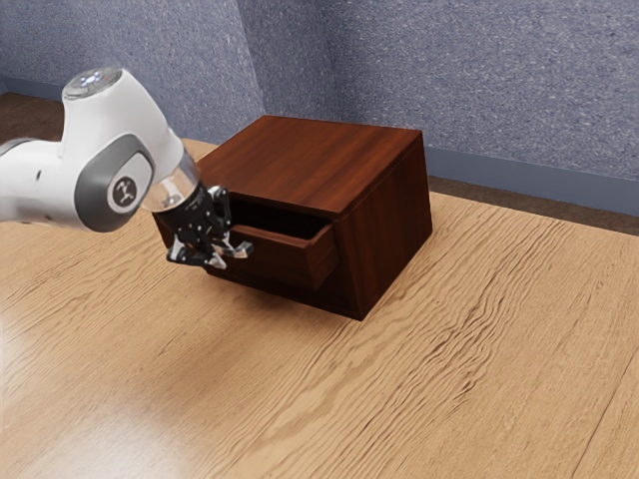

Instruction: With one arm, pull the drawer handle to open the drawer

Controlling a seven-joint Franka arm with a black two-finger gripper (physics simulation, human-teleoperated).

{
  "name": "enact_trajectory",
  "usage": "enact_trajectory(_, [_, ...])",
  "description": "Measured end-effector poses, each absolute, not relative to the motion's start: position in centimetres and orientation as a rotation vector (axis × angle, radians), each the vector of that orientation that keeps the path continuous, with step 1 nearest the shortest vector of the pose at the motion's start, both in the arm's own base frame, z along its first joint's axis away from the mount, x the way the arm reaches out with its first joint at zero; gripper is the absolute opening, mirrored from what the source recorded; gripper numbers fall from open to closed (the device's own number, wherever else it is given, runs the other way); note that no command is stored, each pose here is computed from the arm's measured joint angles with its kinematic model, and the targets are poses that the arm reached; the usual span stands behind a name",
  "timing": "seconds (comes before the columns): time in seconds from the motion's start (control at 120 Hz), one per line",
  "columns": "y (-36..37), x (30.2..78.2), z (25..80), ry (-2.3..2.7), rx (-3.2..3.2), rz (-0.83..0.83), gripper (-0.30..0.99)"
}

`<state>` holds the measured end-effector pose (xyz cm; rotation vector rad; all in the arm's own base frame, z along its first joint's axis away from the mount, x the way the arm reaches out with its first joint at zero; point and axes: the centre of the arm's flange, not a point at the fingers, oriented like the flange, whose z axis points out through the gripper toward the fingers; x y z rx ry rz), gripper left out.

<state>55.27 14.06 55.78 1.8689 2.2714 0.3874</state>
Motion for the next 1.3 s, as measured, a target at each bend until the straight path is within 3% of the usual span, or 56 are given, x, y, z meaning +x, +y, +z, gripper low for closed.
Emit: enact_trajectory(1.3, [15.3,45.9,55.1,2.347,1.786,0.364,0.05])
